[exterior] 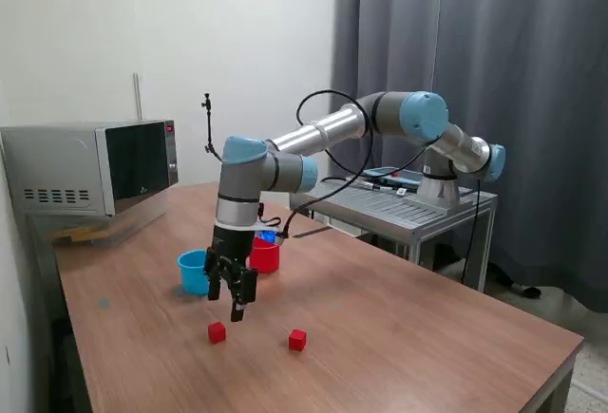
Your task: Place red objects in the red bin, and blue objects in the blue bin.
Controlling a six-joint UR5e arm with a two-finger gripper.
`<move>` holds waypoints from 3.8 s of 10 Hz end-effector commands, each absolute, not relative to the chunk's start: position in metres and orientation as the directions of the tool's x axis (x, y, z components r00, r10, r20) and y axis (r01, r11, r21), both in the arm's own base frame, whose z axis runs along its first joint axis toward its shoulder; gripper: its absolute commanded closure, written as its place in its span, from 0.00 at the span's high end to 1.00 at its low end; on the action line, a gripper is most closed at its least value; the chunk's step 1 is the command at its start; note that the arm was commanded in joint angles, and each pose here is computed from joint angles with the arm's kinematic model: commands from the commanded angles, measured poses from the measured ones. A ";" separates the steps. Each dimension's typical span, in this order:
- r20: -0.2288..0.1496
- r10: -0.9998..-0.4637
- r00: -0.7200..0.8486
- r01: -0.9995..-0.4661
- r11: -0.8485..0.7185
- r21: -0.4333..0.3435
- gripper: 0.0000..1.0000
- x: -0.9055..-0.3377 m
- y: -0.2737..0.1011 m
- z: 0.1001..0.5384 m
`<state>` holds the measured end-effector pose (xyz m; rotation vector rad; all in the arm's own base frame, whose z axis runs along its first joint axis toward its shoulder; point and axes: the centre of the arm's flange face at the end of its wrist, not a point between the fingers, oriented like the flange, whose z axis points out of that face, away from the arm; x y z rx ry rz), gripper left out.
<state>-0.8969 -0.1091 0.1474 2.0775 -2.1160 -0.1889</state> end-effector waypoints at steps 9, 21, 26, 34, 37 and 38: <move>0.033 -0.999 -0.024 -0.986 0.029 0.167 1.00 -0.895 -0.109 0.108; 0.032 -0.999 -0.031 -0.975 0.037 0.218 1.00 -0.903 -0.099 0.108; 0.031 -0.999 -0.028 -0.973 0.034 0.228 1.00 -0.906 -0.099 0.109; 0.030 -0.999 -0.028 -0.971 0.034 0.236 1.00 -0.909 -0.099 0.105; 0.029 -0.999 -0.026 -0.971 0.033 0.237 0.00 -0.909 -0.099 0.105; 0.029 -0.999 -0.025 -0.971 0.031 0.236 0.00 -0.908 -0.100 0.105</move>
